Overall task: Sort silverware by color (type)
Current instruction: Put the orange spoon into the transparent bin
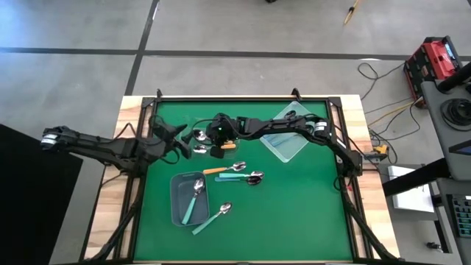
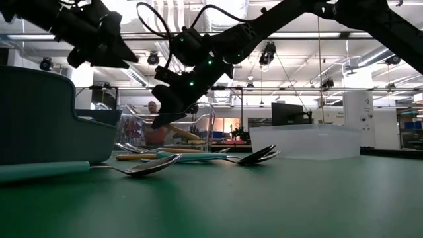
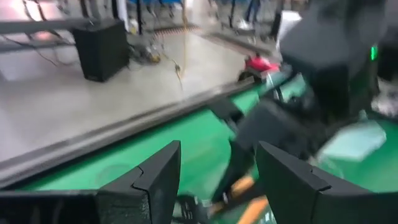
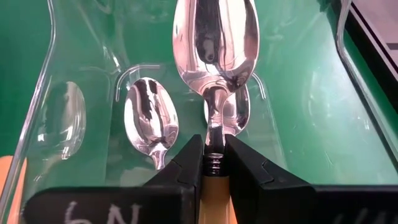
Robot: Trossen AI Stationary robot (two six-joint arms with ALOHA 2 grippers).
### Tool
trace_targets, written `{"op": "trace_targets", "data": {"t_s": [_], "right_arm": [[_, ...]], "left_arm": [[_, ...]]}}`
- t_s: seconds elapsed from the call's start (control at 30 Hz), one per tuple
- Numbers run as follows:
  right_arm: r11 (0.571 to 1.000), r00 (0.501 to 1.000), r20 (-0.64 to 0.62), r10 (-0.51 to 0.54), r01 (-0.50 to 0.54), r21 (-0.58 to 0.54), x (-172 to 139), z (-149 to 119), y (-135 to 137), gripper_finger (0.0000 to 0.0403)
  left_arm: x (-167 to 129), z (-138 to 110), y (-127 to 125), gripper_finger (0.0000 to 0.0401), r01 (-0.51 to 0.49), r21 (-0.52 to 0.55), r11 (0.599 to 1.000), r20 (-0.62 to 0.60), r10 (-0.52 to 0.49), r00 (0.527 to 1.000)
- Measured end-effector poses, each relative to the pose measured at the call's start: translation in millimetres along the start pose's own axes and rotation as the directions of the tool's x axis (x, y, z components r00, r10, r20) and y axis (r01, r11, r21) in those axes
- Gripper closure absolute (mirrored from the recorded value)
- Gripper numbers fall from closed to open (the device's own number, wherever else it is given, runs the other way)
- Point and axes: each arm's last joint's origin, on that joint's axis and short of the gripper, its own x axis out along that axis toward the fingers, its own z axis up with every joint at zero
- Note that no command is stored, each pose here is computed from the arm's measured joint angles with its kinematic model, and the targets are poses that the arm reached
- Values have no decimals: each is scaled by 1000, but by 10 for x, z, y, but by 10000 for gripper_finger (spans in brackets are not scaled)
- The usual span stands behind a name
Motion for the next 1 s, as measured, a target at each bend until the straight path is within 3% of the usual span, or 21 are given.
{"op": "trace_targets", "data": {"t_s": [0.17, 0.33, 0.43, 0.57, 0.77, 0.9, 1.0], "right_arm": [[1000, 1000, 4, 2, -2, 1, -3, 6, 0, 363], [1000, 1000, 8, 2, -2, 2, -7, 12, 1, 363], [1000, 1000, 10, 2, -2, 3, -7, 14, 1, 363], [1000, 1000, 12, 3, -3, 5, -9, 17, 3, 363], [1000, 1000, 15, 3, -3, 5, -14, 23, 2, 363], [1000, 1000, 15, 5, -5, 7, -14, 23, 2, 363], [1000, 1000, 15, 5, -5, 8, -14, 23, 2, 363]], "left_arm": [[22, -32, 12, 211, 61, 15, 998, -63, -60, 996], [70, -31, 29, 219, 166, 116, 979, -122, -152, 981], [101, -39, 41, 223, 229, 249, 941, -158, -194, 968], [164, -55, 77, 223, 217, 399, 891, -188, -153, 970], [295, -42, 131, 224, 267, 508, 819, -358, -81, 930], [392, -48, 125, 224, 279, 597, 752, -376, -45, 925], [458, -62, 99, 224, 281, 627, 726, -369, -41, 929]]}}
